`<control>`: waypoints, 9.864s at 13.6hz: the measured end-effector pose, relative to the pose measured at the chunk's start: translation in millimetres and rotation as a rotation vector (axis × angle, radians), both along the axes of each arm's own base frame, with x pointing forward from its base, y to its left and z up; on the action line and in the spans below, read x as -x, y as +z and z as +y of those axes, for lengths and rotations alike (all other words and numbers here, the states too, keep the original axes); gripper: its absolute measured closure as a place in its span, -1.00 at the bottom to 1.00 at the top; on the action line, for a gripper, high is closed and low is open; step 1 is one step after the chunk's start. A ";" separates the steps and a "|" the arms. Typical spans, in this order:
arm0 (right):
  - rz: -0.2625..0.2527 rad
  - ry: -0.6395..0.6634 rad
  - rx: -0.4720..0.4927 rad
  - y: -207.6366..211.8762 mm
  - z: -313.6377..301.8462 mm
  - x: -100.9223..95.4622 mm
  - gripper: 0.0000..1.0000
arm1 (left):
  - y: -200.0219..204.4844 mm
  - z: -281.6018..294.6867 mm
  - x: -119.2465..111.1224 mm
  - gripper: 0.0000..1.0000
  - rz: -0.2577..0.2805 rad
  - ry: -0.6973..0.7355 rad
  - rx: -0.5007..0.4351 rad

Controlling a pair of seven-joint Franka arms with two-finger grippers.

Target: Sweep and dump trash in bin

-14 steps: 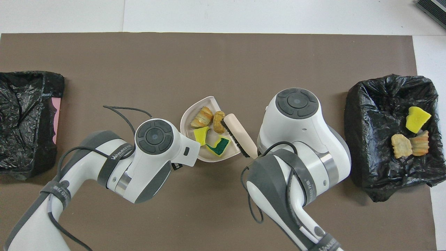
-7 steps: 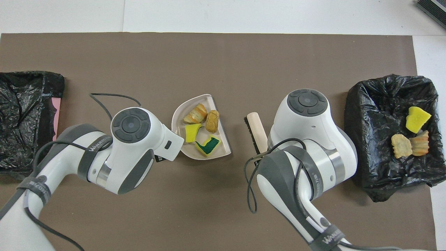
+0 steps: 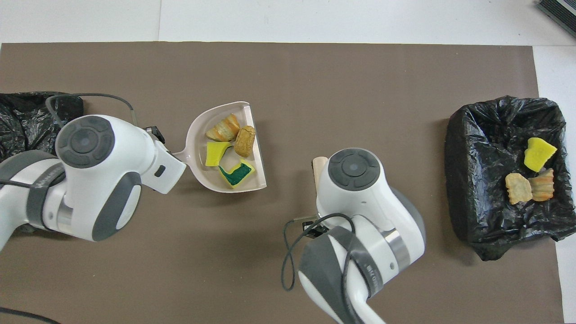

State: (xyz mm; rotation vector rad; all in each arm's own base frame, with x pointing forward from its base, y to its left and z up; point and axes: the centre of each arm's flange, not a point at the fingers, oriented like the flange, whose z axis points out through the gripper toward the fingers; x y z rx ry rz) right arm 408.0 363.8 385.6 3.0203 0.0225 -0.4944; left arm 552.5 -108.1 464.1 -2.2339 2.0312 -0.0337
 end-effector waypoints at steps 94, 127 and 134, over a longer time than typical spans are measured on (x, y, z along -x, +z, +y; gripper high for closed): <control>-0.365 -0.098 -0.054 263.9 -380.8 -133.5 -1.00 | -108.2 -297.4 -11.1 -0.06 0.046 1.382 0.162; -0.365 -0.098 -0.054 263.9 -380.8 -133.5 -1.00 | 208.1 60.3 10.5 -1.00 0.011 1.335 0.210; -0.365 -0.098 -0.054 263.8 -380.8 -133.5 -1.00 | 205.8 61.5 19.5 -1.00 0.019 1.353 0.125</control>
